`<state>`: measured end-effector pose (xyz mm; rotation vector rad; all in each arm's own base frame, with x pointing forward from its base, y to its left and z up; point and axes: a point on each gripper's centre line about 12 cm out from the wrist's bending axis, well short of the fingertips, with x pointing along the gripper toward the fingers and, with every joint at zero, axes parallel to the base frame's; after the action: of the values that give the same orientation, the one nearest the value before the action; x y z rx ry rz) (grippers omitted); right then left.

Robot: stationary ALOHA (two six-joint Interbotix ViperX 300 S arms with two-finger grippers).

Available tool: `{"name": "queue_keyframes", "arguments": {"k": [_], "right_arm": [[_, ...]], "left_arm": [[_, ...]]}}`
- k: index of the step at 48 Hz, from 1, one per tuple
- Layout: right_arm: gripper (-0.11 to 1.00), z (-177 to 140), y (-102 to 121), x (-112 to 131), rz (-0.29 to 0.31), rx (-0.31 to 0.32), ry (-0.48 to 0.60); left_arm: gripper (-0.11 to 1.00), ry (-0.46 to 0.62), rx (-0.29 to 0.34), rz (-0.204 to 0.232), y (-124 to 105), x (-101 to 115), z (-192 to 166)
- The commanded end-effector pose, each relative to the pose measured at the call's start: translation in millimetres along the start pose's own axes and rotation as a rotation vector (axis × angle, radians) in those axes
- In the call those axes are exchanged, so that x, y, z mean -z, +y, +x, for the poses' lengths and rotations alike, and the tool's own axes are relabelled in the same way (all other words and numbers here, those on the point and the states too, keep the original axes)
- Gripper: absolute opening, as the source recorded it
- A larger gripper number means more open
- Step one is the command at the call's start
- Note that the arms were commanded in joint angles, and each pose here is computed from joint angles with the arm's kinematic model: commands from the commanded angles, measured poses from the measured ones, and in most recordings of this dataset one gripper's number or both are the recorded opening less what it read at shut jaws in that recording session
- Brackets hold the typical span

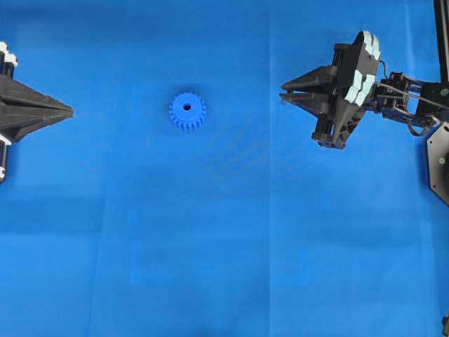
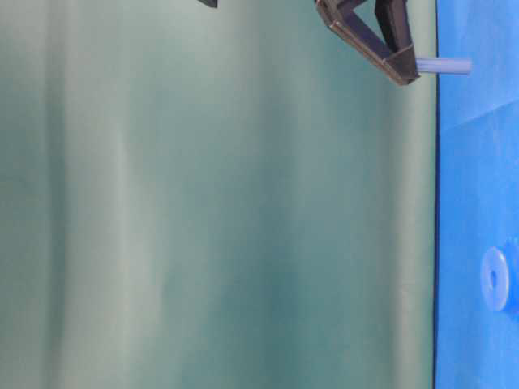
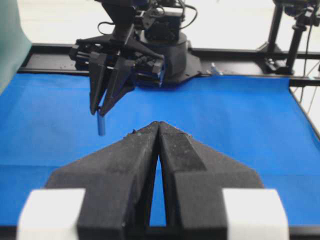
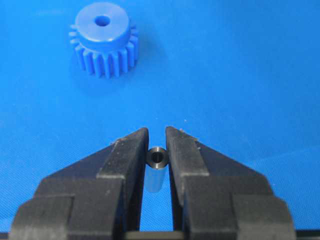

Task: Insert the shaft placed at a random location into the center hole of the small gear at another random location.
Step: 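Lift the held shaft off the table with the right gripper, then carry the shaft left over the blue gear with the right gripper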

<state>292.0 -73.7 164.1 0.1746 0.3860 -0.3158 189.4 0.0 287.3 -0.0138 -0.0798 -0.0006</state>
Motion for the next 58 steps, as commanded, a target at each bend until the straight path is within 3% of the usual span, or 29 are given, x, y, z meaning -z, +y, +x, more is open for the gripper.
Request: {"name": "queue_keyframes", "arguments": {"k": [1, 15, 39, 58], "right_arm": [[0.03, 1.6, 2.4, -11.8, 0.0, -0.007, -0.035], [0.03, 25.7, 16.3, -34.8, -0.01, -0.036, -0.065], [0.03, 103.2, 47.7, -80.8, -0.063, -0.089, -0.053], [0.03, 126.4, 57.1, -93.7, -0.071, -0.102, -0.058]], "left_arm": [[0.0, -0.011, 0.001, 0.0, -0.1, -3.7, 1.2], [0.0, -0.009, 0.002, -0.002, -0.4, -3.4, 1.4], [0.0, -0.012, 0.001, 0.0, -0.1, -3.9, 1.2], [0.0, -0.014, 0.001, 0.0, -0.2, -4.0, 1.2]]}}
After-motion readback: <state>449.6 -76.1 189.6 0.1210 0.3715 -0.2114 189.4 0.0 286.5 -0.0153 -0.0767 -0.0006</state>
